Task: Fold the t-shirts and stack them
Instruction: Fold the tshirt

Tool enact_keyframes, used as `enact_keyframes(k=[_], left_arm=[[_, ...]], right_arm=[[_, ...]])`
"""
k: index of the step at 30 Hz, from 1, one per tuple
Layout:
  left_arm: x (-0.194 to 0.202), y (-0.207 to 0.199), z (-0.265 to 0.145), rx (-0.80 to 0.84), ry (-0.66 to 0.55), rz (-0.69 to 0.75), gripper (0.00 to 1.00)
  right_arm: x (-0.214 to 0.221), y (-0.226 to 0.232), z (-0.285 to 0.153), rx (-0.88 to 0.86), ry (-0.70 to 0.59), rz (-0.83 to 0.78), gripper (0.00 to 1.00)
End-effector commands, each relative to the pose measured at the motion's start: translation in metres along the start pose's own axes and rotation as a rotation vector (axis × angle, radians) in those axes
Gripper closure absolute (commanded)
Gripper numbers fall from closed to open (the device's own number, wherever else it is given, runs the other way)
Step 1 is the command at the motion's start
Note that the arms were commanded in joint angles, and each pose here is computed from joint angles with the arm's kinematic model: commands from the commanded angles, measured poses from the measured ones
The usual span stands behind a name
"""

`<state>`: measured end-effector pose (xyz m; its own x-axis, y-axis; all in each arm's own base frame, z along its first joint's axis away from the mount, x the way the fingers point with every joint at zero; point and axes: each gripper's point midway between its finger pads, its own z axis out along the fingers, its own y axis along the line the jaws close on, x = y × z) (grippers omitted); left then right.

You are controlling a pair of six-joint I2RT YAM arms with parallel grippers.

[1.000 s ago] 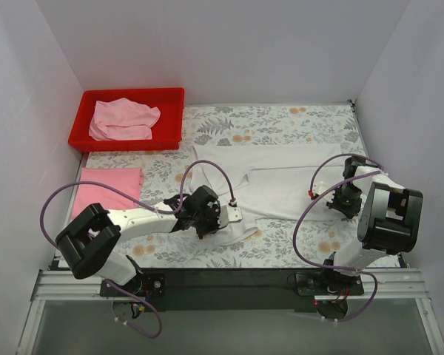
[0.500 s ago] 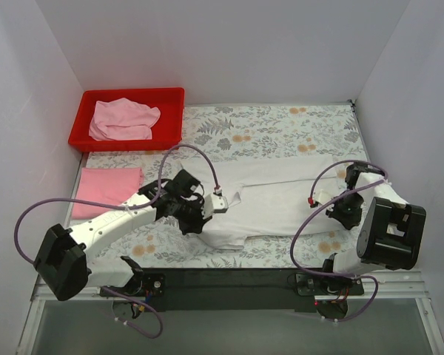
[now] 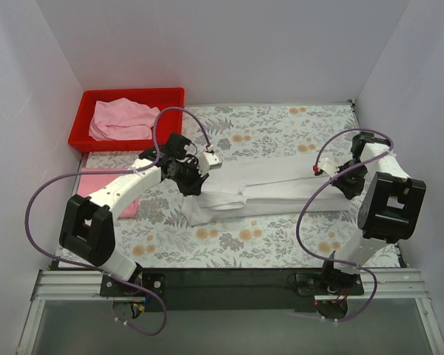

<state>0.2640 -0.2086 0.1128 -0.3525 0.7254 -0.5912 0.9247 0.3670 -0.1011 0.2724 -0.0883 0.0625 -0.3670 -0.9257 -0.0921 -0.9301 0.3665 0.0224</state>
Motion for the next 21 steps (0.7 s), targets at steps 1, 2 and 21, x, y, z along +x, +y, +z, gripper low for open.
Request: enact_keyframes(k=[1, 2, 21], left_arm=[[-0.032, 0.029, -0.010, -0.065, -0.077, 0.050, 1.00], [-0.034, 0.035, -0.007, -0.067, -0.074, 0.046, 1.00], [-0.036, 0.084, 0.000, -0.096, -0.066, 0.018, 1.00]], right_arm=[[-0.008, -0.018, -0.012, 0.020, -0.012, 0.010, 0.99], [-0.010, -0.021, -0.012, 0.021, -0.009, 0.005, 0.99], [-0.041, -0.090, -0.013, 0.086, 0.007, -0.035, 0.99]])
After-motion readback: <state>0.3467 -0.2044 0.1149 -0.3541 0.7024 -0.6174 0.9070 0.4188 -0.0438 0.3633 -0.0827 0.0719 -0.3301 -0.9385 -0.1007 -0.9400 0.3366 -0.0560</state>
